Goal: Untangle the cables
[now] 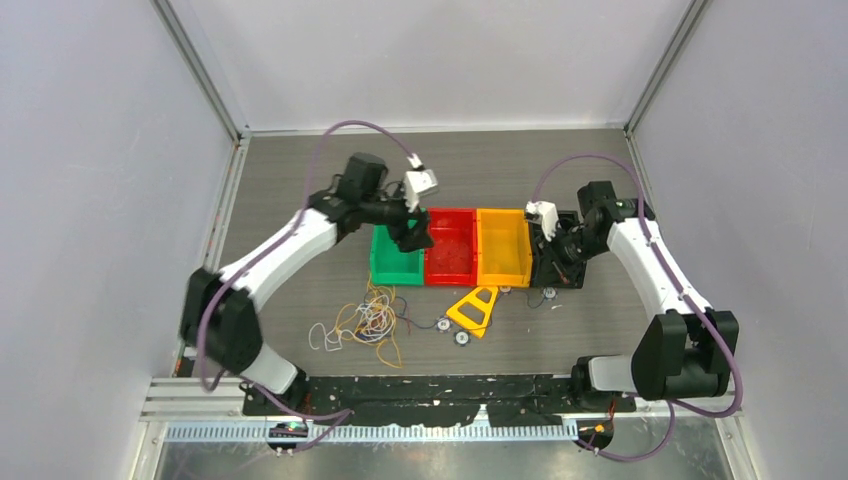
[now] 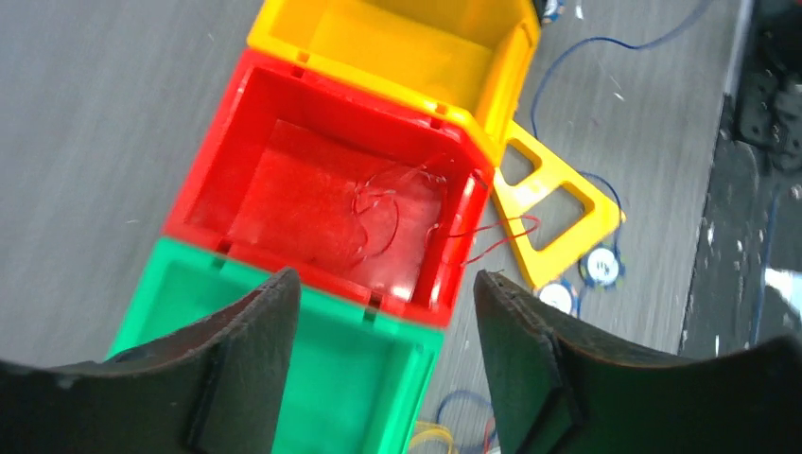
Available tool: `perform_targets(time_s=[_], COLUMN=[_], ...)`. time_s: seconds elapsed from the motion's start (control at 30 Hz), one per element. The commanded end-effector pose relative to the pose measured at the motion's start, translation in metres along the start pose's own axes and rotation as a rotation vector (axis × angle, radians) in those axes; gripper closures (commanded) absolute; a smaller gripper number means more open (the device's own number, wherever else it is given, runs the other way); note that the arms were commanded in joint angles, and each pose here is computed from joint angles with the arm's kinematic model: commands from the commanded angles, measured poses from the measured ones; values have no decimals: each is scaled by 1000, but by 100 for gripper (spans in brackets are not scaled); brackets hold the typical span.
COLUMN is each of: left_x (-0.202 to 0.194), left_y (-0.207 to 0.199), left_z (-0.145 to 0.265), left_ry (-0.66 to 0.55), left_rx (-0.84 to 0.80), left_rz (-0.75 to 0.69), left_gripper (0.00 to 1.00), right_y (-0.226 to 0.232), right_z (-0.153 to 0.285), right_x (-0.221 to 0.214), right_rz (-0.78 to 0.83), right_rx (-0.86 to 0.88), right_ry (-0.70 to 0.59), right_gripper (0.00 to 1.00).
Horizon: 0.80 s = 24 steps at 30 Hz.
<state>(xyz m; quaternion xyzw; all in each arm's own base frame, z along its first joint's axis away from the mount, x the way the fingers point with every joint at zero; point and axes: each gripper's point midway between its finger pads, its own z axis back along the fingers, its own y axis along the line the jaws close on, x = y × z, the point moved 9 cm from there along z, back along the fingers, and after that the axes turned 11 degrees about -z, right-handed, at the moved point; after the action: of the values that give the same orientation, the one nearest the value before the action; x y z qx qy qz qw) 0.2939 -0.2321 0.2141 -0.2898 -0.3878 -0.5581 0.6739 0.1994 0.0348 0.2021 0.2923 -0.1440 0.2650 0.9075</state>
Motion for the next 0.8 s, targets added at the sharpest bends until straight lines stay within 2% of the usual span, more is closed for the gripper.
perform_targets(time_s=[0.0,0.13,0.17,0.33,0.57,0.77], left_x=[16,-21,-31,-69,-124,-131], left_y=[-40,-58,-63,-85,-96,-97], left_z=[78,108,111,116,110,118], left_ry=[-94,-23,-2,52,202,192], left_rx=[-95,-127,-141,-156,-199,-176], left_rz=[-200,-198,-206,-337,-448,-470], left_gripper=[28,28,28,29,31,30], right_y=[22,52,61,90,127,143], right_z=[4,-11,-18,-52,-101,-153], right_x=[3,4,8,18,51,52], right_rz=[124,255,329,473,549,580], right_rx=[25,35,30,46,34,15], right_ry=[-8,0,-9,5,19,80], right_gripper=[95,95,95,94,93,84])
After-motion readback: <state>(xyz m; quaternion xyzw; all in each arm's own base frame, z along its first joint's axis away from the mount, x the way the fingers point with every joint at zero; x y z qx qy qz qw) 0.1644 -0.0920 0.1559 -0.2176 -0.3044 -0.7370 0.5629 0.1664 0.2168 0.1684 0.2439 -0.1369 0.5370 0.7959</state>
